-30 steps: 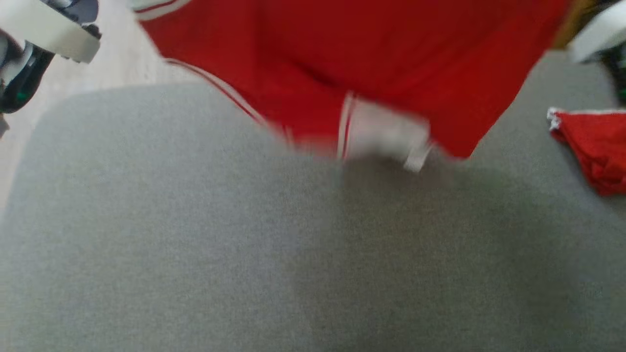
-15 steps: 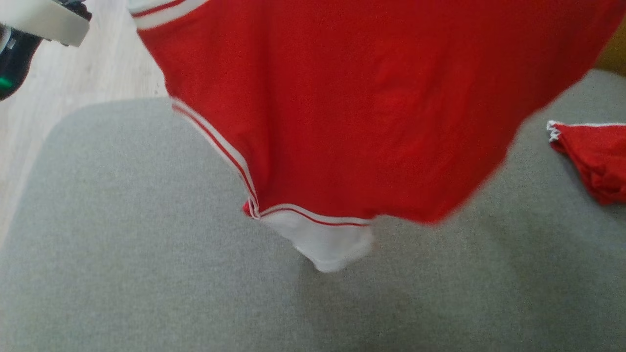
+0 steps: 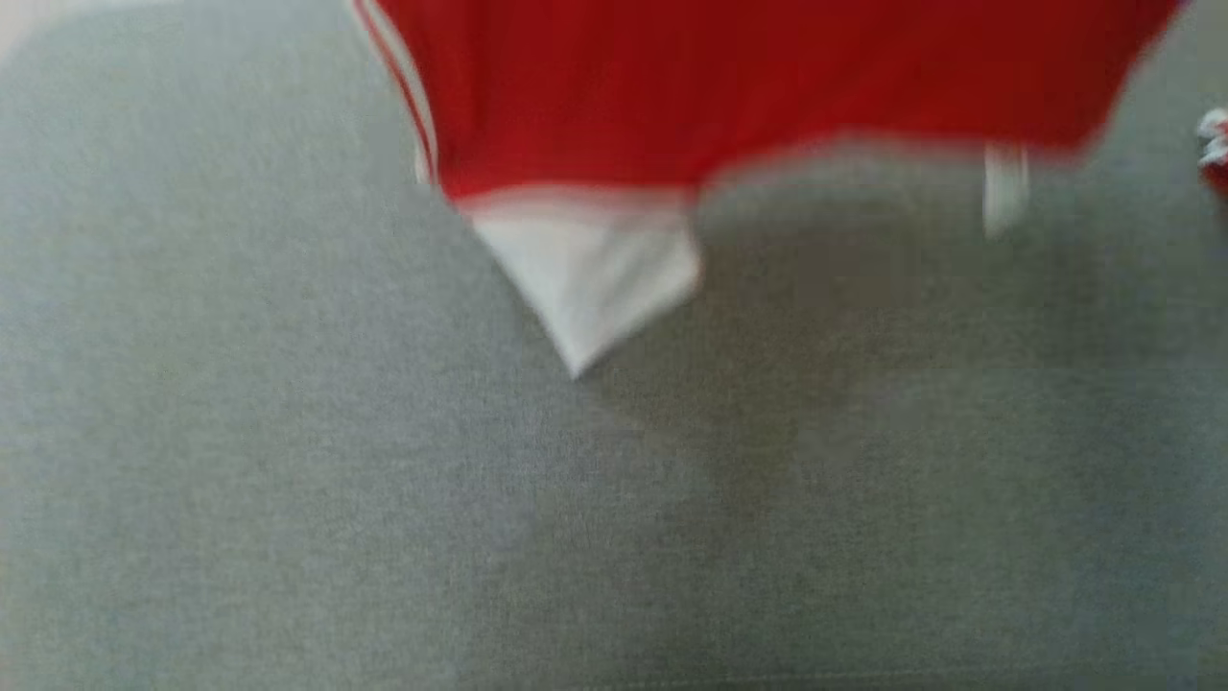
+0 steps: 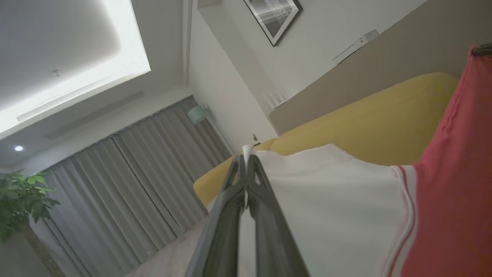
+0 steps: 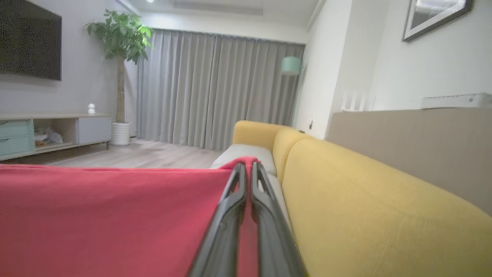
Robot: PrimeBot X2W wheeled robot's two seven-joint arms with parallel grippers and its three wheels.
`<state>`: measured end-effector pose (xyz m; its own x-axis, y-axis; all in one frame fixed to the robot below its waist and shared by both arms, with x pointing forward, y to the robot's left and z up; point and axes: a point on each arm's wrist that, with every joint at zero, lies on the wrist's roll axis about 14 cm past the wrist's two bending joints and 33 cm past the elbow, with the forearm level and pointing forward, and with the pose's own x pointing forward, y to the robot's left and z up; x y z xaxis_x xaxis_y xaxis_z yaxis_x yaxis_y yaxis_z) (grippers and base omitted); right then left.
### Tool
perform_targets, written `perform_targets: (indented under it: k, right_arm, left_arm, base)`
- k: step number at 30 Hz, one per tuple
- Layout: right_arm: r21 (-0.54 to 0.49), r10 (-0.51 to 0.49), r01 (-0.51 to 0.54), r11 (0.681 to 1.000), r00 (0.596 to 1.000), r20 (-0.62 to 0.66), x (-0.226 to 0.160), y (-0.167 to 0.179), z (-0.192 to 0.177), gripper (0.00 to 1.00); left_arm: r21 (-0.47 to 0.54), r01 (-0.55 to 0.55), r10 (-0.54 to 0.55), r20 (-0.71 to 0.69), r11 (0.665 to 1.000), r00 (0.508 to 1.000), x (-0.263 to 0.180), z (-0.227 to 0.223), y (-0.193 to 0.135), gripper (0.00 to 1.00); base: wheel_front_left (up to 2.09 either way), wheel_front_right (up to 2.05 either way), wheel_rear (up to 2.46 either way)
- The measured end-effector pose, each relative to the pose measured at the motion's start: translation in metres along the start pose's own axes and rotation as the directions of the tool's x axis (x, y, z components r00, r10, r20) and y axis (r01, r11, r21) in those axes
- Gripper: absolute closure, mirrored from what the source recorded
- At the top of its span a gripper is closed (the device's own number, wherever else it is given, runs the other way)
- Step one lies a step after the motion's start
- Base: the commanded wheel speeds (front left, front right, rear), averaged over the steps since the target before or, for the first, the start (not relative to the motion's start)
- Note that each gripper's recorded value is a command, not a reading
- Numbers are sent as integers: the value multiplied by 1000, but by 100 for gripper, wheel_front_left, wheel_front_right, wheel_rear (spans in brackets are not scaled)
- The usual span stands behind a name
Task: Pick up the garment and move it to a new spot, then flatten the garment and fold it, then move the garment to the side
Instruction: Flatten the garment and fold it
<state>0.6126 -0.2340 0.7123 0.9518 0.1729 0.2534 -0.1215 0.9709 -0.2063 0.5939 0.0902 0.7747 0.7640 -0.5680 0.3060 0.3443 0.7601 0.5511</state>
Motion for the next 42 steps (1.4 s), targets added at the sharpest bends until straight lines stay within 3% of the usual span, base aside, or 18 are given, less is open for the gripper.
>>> perform_targets:
  k: [4,8,16,24,33,37,42]
  right_arm:
    - [-51,-25,28,998,998,65,27,-10,0,100]
    - [-62,-37,40,997,998,41,35,-13,-23,100]
    - [-12,-7,6,1000,996,-92,14,12,-106,100]
    - [64,-15,33,997,964,-265,-82,23,-174,100]
    - [102,-76,134,986,896,-438,-233,24,-211,100]
    - [104,-109,184,977,860,-499,-293,27,-216,100]
    - [109,-134,225,968,833,-536,-330,32,-211,100]
  left_arm:
    - [74,-27,17,141,997,990,27,24,2,100]
    - [81,-2,-12,174,997,985,31,17,-8,100]
    - [-30,149,-150,-14,988,989,-22,-77,-60,100]
    - [-241,247,-292,-171,939,941,-124,-120,-138,100]
    - [-521,222,-454,-374,824,808,-273,-141,-254,100]
    - [-577,188,-478,-404,795,780,-305,-132,-281,100]
    - [-641,171,-519,-404,748,754,-323,-120,-302,100]
  base:
    - [0,0,0]
    - [0,0,0]
    - [0,0,0]
    - [0,0,0]
    - [0,0,0]
    - [0,0,0]
    - [0,0,0]
